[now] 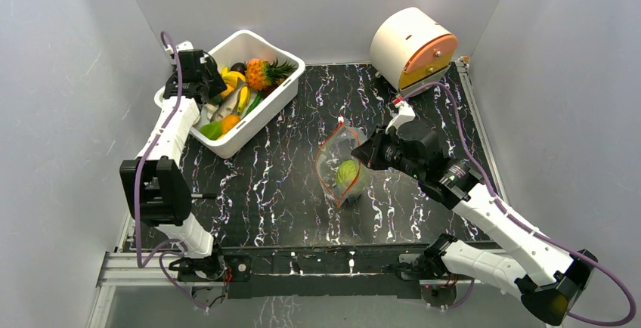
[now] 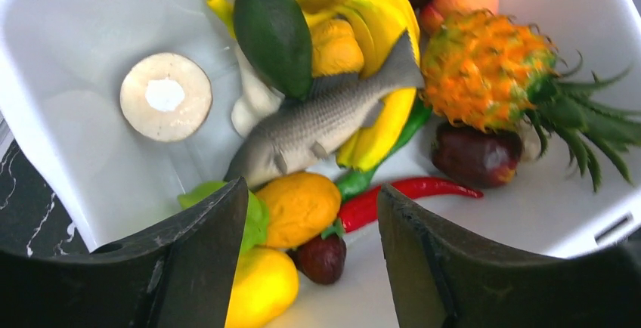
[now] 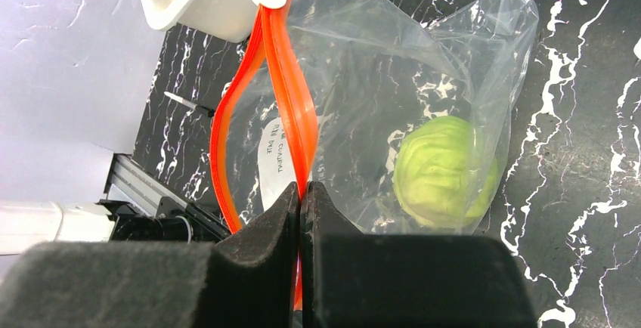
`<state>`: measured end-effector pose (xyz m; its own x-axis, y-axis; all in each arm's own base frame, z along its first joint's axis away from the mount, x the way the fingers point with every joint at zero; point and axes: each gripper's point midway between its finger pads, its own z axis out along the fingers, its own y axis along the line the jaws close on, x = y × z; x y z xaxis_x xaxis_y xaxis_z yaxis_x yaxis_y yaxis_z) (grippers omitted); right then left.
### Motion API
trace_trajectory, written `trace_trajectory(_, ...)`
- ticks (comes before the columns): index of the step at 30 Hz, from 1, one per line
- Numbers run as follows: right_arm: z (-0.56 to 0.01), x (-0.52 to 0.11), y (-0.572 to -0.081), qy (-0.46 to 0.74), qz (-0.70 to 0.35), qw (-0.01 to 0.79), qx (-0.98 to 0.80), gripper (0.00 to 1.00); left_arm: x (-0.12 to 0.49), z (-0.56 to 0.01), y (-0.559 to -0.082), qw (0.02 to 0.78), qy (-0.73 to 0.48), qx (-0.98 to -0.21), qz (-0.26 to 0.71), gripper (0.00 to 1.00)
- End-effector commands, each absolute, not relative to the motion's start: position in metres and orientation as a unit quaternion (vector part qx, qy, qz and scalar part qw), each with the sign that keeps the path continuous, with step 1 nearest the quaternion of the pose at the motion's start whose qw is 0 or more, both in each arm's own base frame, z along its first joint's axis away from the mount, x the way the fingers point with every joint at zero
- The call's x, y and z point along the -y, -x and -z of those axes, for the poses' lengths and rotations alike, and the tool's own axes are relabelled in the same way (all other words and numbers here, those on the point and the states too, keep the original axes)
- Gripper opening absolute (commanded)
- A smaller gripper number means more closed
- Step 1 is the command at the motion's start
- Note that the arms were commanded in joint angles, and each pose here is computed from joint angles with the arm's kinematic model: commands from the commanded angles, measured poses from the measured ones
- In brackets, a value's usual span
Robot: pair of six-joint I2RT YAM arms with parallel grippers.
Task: Place the food in the zip-top bag and seal the zipper
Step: Pick up the fake fruit from the bin.
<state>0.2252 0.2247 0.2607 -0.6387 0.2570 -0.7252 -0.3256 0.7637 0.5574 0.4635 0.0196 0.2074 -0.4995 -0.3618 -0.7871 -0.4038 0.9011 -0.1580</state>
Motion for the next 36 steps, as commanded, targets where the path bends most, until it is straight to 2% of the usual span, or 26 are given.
trace_trajectory(1,-0.283,-0.228,-0.229,0.019,-0.365,0.448,-0.816,0.0,-0.035,-0.21,-0.487,0.471,0.244,-0.847,-0.011,0.61)
trace_trajectory(7,-0.283,-0.229,-0.228,0.021,-0.366,0.445,-0.817,0.0,-0.051,-0.176,-0.509,0.457,0.254,-0.852,-0.002,0.66)
trace_trajectory(12,-0.285,-0.23,-0.226,0.018,-0.376,0.44,-0.815,0.0,-0.068,-0.157,-0.524,0.46,0.272,-0.845,-0.012,0.67)
trace_trajectory(22,-0.285,-0.232,-0.225,0.014,-0.379,0.433,-0.818,0.0,-0.071,-0.127,-0.559,0.45,0.26,-0.854,-0.006,0.75)
trace_trajectory(25,-0.287,-0.232,-0.224,0.014,-0.381,0.434,-0.816,0.0,-0.071,-0.118,-0.564,0.45,0.26,-0.854,-0.004,0.78)
trace_trajectory(36,-0.278,-0.23,-0.226,0.009,-0.373,0.432,-0.821,0.0,-0.08,-0.098,-0.562,0.442,0.268,-0.855,-0.031,0.8)
